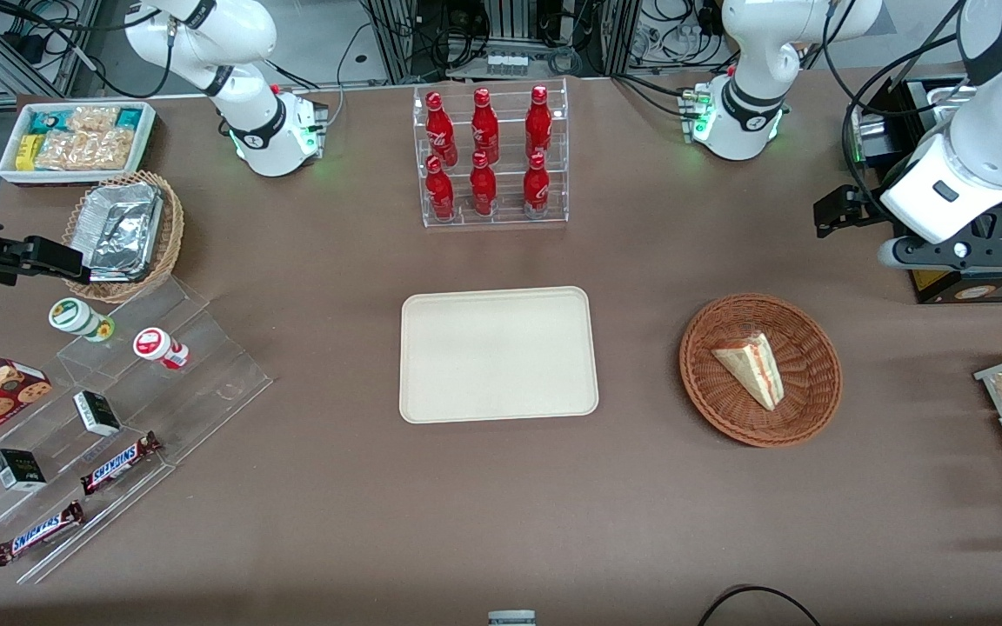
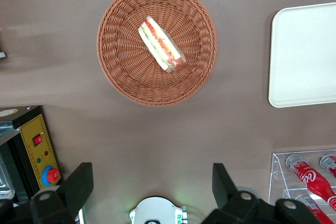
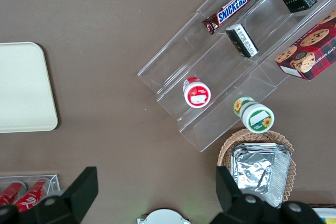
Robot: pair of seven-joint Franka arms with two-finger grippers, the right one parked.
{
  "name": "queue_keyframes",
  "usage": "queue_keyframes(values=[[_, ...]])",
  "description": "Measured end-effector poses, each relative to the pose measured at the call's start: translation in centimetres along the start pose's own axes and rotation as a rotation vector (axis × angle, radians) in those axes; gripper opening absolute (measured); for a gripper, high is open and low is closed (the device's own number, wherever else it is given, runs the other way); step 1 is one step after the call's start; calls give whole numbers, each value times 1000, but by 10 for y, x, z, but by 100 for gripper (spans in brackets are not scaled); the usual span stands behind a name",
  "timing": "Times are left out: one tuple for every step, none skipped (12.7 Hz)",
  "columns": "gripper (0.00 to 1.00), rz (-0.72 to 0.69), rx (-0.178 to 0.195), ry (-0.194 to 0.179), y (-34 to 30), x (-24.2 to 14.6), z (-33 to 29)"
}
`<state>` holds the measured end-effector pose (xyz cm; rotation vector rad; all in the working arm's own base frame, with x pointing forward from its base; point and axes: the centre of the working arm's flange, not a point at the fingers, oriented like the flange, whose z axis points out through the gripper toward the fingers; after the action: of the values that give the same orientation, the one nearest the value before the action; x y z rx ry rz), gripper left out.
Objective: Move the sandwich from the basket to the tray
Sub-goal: 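Move the left gripper over the wrapped sandwich in the wicker basket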
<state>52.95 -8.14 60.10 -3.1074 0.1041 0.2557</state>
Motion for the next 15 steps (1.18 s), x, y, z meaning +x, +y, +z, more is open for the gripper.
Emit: queue_keyframes(values=[[100,0,0,0,0,0,0],[100,1,0,0,0,0,0],[100,2,0,0,0,0,0],[100,2,0,-2,0,2,3],[100,3,0,-4,0,5,7],[100,4,-1,-2,1,10,14],[100,4,-2,-2,1,15,24],[100,5,-2,-4,1,20,36],[100,5,-2,-4,2,25,51],[100,6,-3,2,3,30,67],[100,7,-4,8,3,34,84],[100,7,-5,16,4,37,100],[100,8,-5,23,4,40,115],[100,8,-6,32,4,42,127],[100,8,-7,41,4,43,139]])
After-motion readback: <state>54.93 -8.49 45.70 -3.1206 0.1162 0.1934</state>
